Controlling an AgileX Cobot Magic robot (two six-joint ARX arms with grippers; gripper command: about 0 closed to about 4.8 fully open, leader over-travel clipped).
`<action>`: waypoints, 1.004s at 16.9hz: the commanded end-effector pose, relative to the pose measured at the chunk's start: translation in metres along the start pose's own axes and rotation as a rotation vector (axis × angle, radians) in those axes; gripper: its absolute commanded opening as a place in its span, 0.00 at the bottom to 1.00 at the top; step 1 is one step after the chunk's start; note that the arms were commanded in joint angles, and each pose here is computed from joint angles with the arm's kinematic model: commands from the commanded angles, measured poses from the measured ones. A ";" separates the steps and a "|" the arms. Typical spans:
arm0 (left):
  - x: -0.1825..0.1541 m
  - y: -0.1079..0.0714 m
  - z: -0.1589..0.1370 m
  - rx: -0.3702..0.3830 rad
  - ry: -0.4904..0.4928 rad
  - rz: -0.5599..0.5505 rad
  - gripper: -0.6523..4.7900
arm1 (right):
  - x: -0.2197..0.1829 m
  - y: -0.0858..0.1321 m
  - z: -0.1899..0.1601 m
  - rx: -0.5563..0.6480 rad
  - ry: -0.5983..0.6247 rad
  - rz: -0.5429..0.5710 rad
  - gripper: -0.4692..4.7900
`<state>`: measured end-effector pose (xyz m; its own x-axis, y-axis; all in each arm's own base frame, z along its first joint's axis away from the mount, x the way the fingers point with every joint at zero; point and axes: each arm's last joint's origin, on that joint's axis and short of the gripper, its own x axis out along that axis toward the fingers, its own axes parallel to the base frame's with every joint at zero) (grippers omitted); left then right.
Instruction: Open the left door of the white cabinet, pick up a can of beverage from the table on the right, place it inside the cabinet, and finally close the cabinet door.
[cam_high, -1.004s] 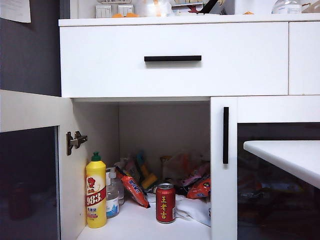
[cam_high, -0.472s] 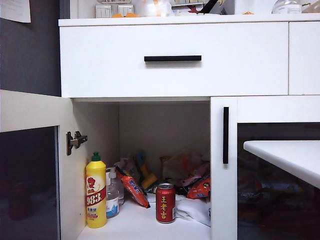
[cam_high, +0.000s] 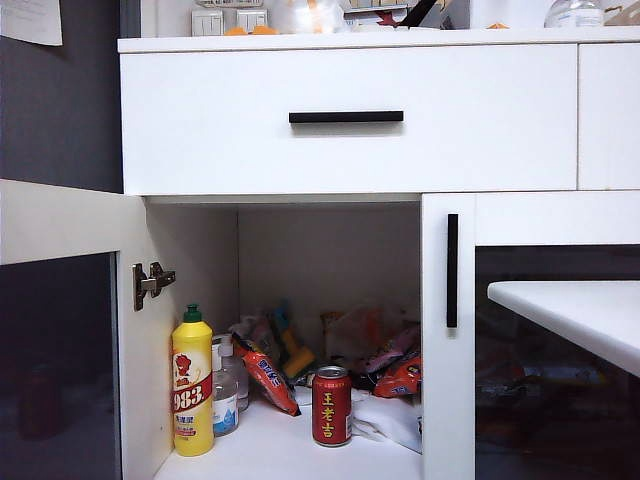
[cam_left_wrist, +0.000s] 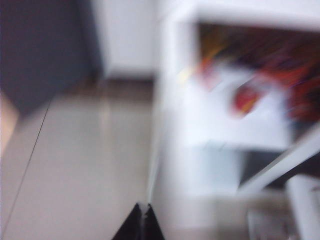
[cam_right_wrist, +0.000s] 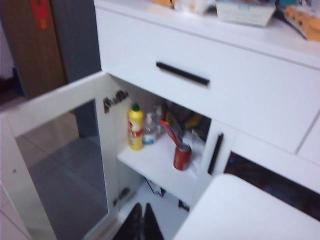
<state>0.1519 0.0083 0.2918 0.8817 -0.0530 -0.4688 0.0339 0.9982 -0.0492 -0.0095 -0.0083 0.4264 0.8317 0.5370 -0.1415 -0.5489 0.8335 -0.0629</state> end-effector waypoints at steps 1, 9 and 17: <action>0.009 0.011 0.001 -0.041 0.020 -0.031 0.11 | -0.001 0.000 0.006 0.005 -0.056 -0.007 0.08; 0.043 0.012 -0.011 -0.268 0.219 -0.148 0.11 | -0.001 0.000 0.007 0.003 -0.068 -0.006 0.08; 0.064 -0.005 -0.016 -0.391 0.338 -0.404 0.11 | -0.001 0.000 0.007 -0.019 -0.069 -0.007 0.08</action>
<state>0.1973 0.0041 0.2542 0.6656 -0.4769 -0.5741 0.1046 0.8213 -0.5609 -0.0093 -0.0081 0.4309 0.8354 0.5415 -0.0942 -0.5485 0.8324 -0.0796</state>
